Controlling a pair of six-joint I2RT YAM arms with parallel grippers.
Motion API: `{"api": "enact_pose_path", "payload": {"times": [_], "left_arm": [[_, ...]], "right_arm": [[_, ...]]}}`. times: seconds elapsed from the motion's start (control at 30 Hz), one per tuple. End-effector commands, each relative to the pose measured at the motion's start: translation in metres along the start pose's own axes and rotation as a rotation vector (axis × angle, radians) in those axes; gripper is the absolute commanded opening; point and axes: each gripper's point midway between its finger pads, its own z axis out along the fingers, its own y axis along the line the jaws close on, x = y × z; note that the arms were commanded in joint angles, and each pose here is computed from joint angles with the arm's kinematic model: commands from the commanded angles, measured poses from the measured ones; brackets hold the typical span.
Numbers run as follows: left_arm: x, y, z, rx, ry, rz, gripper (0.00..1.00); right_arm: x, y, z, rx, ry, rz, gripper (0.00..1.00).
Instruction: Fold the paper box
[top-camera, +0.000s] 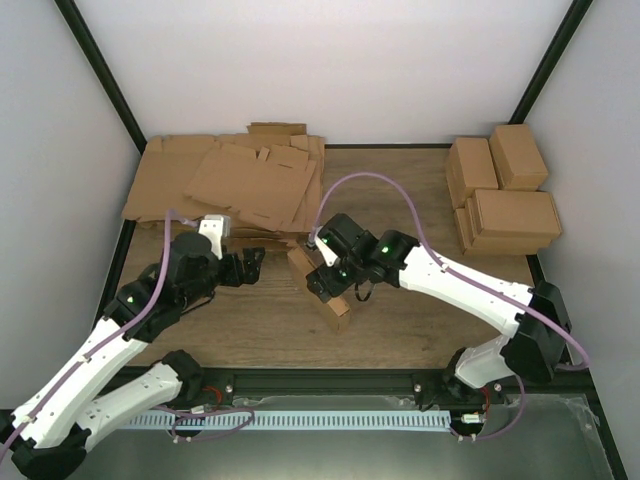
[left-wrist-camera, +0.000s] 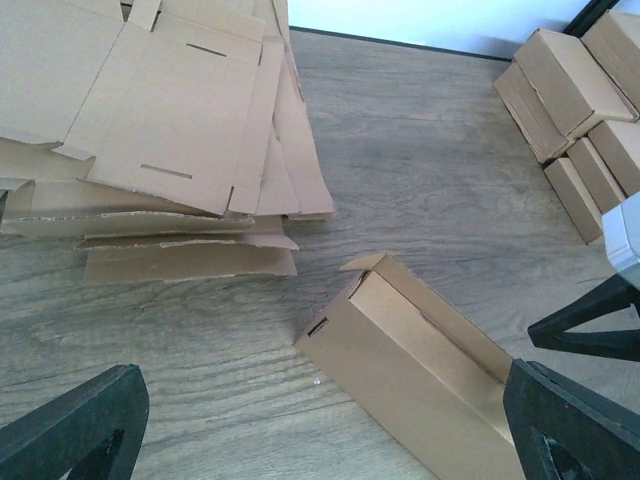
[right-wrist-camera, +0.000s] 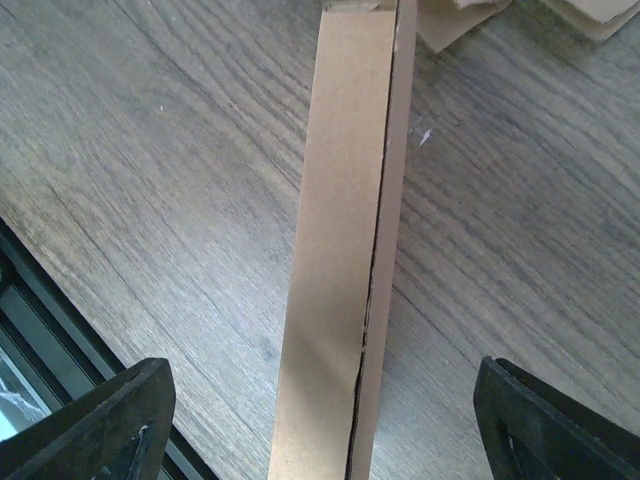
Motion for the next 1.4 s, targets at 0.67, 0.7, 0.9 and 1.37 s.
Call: {"api": "enact_pose_path", "payload": {"times": [0.67,0.7,0.9,1.37], "left_arm": [[-0.012,-0.005,-0.009,0.018,-0.025,0.002,1.0],[-0.013,-0.005,-0.009,0.02,-0.027,0.001,1.0],[-0.015,-0.007,-0.01,0.021,-0.03,0.005,1.0],[-0.017,-0.007,-0.007,0.015,-0.029,0.014,1.0]], "right_arm": [[0.019,0.004,0.027,0.065,0.115,-0.097,0.52],[0.019,0.002,0.027,0.072,0.115,-0.105,0.49],[0.022,-0.001,0.032,0.069,0.084,-0.248,0.42],[0.018,0.007,0.041,0.015,0.03,-0.551,0.24]]}}
